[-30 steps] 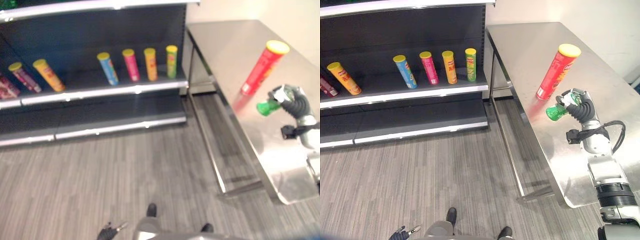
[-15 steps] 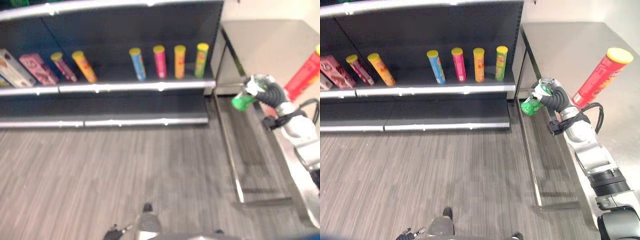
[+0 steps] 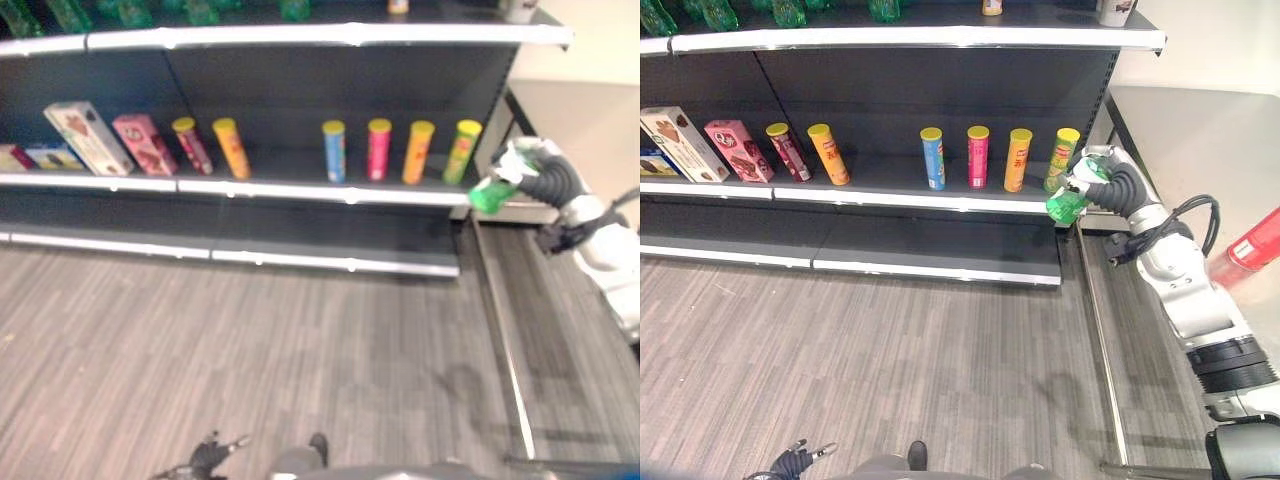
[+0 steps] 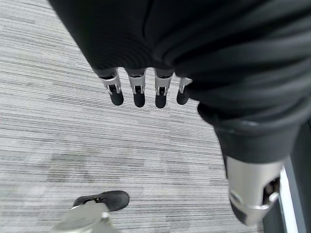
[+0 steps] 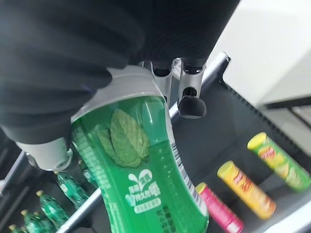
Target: Put the goods on the table back onto the shelves and tidy them up.
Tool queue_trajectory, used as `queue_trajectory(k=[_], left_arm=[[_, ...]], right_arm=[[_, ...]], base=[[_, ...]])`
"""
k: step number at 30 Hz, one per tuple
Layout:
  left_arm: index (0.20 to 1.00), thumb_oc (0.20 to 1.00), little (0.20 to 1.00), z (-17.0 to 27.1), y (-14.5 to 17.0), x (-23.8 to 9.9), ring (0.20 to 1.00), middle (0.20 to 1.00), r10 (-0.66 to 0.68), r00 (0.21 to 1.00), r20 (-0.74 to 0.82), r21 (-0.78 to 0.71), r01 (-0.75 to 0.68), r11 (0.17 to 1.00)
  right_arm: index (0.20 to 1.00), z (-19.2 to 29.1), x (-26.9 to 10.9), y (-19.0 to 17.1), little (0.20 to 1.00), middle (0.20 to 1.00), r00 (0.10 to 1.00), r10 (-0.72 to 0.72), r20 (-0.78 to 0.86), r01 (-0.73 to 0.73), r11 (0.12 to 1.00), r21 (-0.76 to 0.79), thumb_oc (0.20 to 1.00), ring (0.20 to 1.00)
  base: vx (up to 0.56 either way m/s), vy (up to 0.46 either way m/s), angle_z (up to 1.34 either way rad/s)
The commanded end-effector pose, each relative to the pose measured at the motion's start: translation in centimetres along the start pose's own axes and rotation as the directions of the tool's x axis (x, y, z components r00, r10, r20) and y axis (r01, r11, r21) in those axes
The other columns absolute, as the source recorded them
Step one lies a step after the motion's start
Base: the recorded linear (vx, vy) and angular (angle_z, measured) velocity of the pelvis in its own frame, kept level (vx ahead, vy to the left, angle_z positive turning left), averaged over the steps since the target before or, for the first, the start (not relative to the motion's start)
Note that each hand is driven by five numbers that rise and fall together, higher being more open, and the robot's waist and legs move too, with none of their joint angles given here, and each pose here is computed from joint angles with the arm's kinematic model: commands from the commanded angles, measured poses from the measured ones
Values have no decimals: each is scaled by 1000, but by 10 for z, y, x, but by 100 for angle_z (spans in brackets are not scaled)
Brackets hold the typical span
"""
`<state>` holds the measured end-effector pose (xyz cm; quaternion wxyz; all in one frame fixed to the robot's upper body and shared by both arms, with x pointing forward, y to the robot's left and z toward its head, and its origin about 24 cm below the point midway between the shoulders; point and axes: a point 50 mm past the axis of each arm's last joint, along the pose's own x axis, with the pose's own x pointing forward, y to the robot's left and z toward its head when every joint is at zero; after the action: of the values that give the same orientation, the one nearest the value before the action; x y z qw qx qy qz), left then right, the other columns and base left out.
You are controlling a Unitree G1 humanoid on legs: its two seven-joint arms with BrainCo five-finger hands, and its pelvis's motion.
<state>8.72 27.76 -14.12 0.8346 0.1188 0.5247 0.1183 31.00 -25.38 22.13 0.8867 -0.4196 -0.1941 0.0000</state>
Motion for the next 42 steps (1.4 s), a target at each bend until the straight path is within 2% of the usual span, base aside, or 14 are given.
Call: queue_trajectory(k=[1,4,8,9,11,23,31,37,42], left_arm=[[1000,1000,1000,7,1,0,1000,1000,8,999,48,-9,-8,1000],[1000,1000,1000,-3,-8,-3,1000,1000,-4,1000,18,-73,5,997],[1000,1000,1000,-13,-18,-5,1000,1000,-40,999,-8,-53,40,998],[1000,1000,1000,5,-16,-3,1000,1000,-14,999,51,-104,19,994],[1000,1000,1000,2,-15,-4,1000,1000,-10,999,43,-124,15,992],[1000,1000,1000,4,-31,-5,1000,1000,-72,996,60,-99,78,992],[1000,1000,1000,21,-21,-3,1000,1000,-55,992,117,-111,68,991],[1000,1000,1000,3,-20,-3,1000,1000,-58,997,46,-91,62,994],[1000,1000,1000,-17,-7,-5,1000,1000,-8,999,-32,-97,5,995]], right_arm=[[200,33,21,-38,200,200,976,-161,147,165,986,-14,200,200],[200,36,24,-38,200,200,979,-141,149,146,989,-21,200,200],[200,36,22,-35,200,200,982,-117,149,120,993,-15,200,200],[200,-6,7,-47,200,200,986,-160,-35,156,983,-94,200,200],[200,-7,8,-49,200,200,984,-172,-41,168,982,-84,200,200],[200,4,9,-63,200,200,983,-182,13,182,974,-134,200,200],[200,28,15,-82,200,200,963,-243,118,259,954,-150,200,200],[200,41,14,-89,200,200,944,-279,175,303,944,-127,200,200],[200,47,12,-76,200,200,921,-323,218,342,938,-55,200,200]], base=[[-5,-155,-3],[-2,-201,-18],[32,-87,-20],[1,-122,-2],[9,-153,5],[28,-88,3],[25,-101,13],[236,82,18],[429,242,-22]])
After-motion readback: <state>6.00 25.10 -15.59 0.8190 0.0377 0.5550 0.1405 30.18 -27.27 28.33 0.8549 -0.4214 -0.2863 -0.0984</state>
